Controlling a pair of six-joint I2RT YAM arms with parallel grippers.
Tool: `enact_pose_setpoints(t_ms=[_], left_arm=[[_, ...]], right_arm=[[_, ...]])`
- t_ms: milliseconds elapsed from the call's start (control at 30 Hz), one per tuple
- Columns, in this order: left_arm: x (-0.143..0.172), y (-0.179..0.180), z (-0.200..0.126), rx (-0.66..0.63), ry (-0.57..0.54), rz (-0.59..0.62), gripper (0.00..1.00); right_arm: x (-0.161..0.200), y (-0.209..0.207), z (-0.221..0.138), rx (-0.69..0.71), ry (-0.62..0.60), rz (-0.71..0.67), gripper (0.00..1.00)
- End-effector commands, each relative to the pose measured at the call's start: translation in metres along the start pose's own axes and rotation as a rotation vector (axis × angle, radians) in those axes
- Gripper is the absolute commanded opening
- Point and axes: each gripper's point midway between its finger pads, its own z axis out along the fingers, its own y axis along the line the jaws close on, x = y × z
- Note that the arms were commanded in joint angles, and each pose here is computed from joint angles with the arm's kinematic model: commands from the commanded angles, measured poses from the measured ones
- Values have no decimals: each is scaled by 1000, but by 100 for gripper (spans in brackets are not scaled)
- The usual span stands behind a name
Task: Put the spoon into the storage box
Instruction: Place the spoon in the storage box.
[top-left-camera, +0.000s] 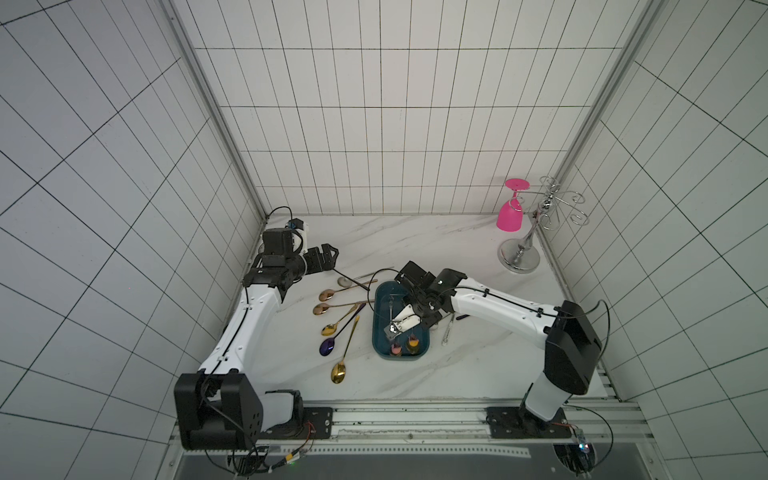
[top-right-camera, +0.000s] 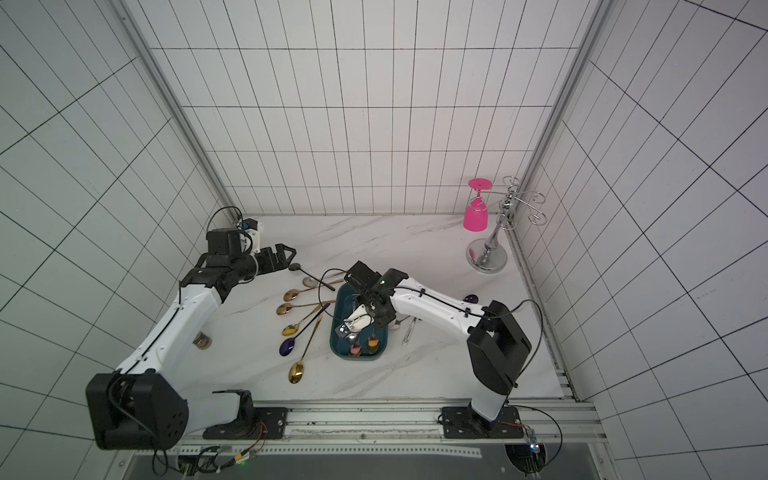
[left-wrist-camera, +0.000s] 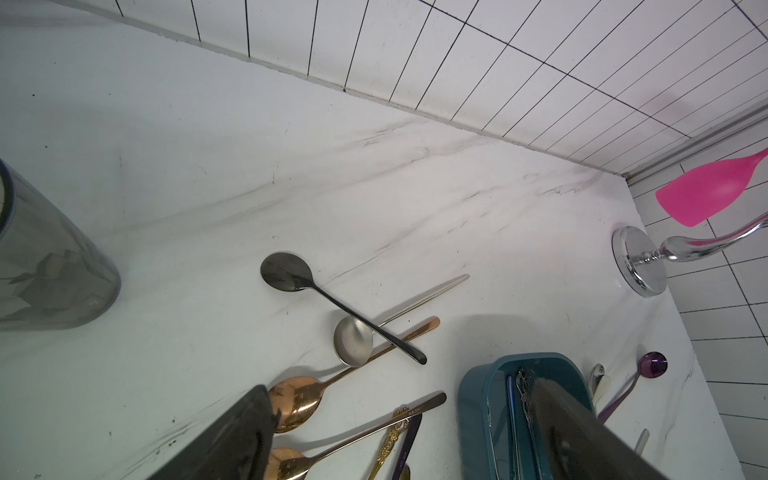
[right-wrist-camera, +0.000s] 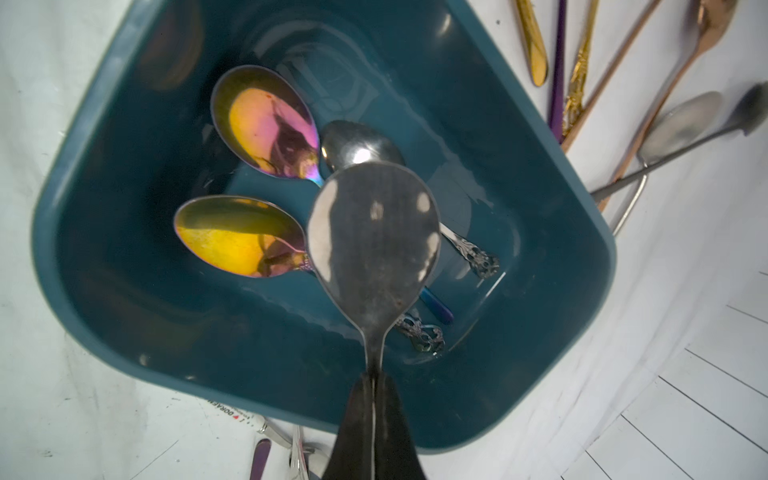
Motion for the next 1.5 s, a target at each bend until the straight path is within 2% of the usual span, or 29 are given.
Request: enact_pose_setpoints(t_ms=[0, 300, 433, 700, 833, 1033, 1067, 1233, 1367, 1467], left_arm=[[-8, -2, -5, 1, -25, 5, 98], [-9, -1, -6, 1, -30, 0, 98], [-9, 0, -6, 0, -30, -1, 98], [-9, 1, -6, -1, -32, -2, 98], [-8, 2, -5, -2, -31, -4, 98], [-9, 3, -5, -3, -30, -5, 98], [-8, 3, -5, -4, -30, -5, 98], [-8, 4, -4, -5, -28, -10, 98], [-8, 6, -3, -8, -27, -11, 98], [-8, 7, -2, -11, -24, -7, 98]], right_arm=[[-7, 1, 0, 29, -2, -63, 0], [-28, 12, 26, -32, 6, -138, 0], [-25, 3, 36, 7, 57, -150, 1], [-22, -8, 27, 59, 103, -118, 24], [-13, -6, 21, 73, 129, -84, 32], [-6, -17, -1, 129, 118, 146, 37], [-8, -19, -5, 140, 98, 204, 44], [-22, -35, -29, 204, -11, 588, 59], [-25, -42, -43, 247, -73, 854, 65], [-19, -42, -48, 291, -90, 963, 65]])
